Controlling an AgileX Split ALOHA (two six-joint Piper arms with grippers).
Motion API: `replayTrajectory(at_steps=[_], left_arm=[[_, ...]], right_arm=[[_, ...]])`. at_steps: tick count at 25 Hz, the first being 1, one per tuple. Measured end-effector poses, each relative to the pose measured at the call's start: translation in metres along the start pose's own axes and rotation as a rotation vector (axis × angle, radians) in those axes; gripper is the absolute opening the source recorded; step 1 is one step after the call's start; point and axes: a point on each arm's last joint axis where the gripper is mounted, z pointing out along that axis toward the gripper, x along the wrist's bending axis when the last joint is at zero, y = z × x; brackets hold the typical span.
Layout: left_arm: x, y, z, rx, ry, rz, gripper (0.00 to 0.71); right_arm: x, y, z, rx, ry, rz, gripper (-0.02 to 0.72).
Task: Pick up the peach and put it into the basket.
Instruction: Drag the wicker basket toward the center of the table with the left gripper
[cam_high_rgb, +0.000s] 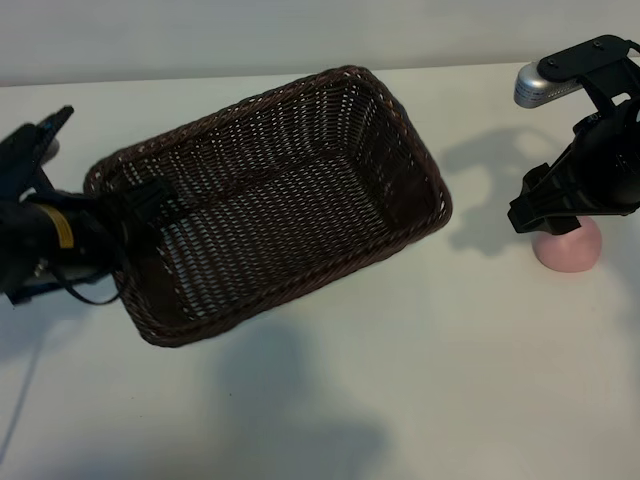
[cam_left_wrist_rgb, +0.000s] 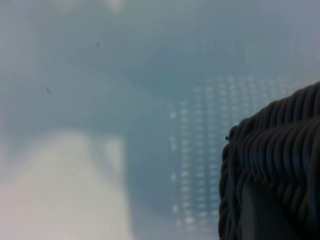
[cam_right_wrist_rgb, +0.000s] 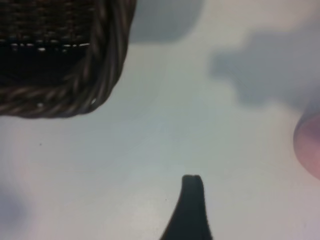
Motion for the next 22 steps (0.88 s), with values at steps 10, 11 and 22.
replayTrajectory(at_steps=[10,11,22], left_arm=[[-0.031,0.052,-0.021,0.055,-0.067,0.2,0.164],[-0.033,0.055,-0.019,0.085,-0.082,0.208,0.164],[-0.058,0.077,0.027,0.214,-0.145,0.305,0.164]], right_arm=[[0.0,0.0,0.0,0.001,0.001,0.001,0.595],[0.0,0.0,0.0,0.001,0.001,0.001,0.595],[0.0,0.0,0.0,0.002,0.001,0.001,0.595]])
